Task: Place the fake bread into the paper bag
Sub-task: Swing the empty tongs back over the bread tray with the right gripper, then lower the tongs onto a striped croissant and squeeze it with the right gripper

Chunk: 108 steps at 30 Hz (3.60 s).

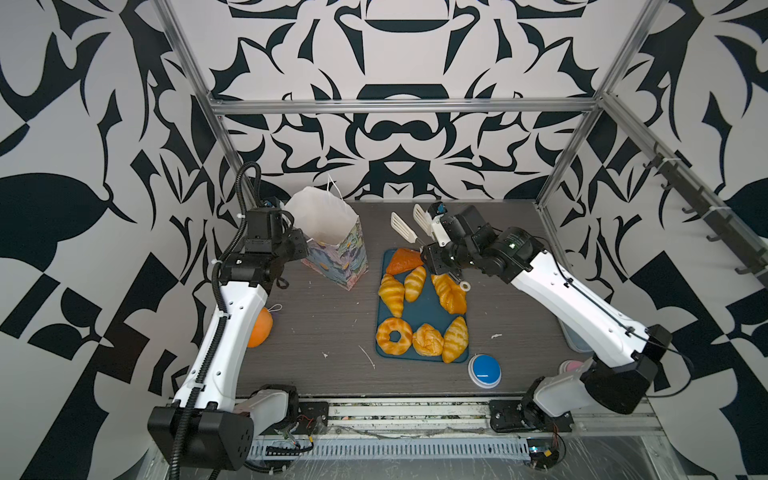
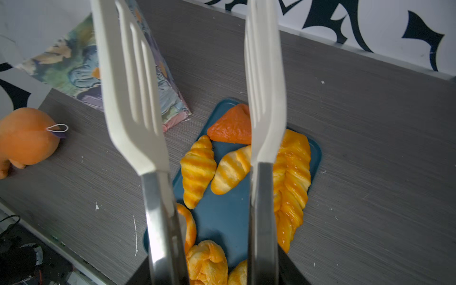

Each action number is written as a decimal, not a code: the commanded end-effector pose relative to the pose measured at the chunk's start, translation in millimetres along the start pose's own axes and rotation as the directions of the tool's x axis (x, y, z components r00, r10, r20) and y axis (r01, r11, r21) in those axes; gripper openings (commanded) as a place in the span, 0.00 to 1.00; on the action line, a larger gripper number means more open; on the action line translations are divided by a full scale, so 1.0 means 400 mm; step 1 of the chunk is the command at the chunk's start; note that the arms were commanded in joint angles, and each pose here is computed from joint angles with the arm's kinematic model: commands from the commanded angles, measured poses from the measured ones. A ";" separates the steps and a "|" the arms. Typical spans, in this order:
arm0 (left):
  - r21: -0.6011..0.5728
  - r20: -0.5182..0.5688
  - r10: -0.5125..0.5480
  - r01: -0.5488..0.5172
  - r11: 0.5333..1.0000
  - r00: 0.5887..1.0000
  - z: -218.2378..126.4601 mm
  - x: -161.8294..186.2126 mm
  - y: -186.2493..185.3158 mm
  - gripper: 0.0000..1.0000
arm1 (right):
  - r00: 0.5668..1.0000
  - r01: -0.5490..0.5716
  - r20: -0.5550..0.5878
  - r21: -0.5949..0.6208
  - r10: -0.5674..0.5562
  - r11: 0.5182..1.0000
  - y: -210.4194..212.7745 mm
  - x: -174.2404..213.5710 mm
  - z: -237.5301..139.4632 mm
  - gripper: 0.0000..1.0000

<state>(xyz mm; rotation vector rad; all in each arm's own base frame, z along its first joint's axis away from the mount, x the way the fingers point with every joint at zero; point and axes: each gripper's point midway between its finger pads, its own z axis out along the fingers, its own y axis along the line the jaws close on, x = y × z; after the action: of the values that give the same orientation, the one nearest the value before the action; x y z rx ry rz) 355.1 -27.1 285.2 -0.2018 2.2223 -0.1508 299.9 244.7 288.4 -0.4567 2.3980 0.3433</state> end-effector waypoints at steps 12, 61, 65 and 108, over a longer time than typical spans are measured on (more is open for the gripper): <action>0.015 -0.024 -0.028 0.028 0.999 0.999 0.015 -0.013 0.005 0.12 | 0.982 -0.154 -0.105 0.009 0.155 0.988 -0.031 0.116 0.066 0.54; 0.103 -0.029 -0.037 0.039 0.994 0.999 0.009 0.007 -0.028 0.26 | 0.879 -0.266 -0.384 0.097 0.283 0.959 -0.053 0.356 0.271 0.55; 0.103 -0.033 -0.035 0.039 0.994 0.999 0.011 0.010 -0.028 0.26 | 0.877 -0.276 -0.386 0.086 0.287 0.957 -0.047 0.354 0.278 0.55; 0.101 -0.040 -0.037 0.041 0.994 0.998 0.014 0.014 -0.027 0.27 | 0.886 -0.288 -0.357 0.080 0.297 0.954 -0.069 0.327 0.266 0.21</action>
<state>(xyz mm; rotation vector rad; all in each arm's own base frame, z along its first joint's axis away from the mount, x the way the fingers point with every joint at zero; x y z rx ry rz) 360.6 -39.1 280.8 -0.1752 2.2409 -0.2765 269.4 227.2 95.6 -0.1469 2.9189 0.3541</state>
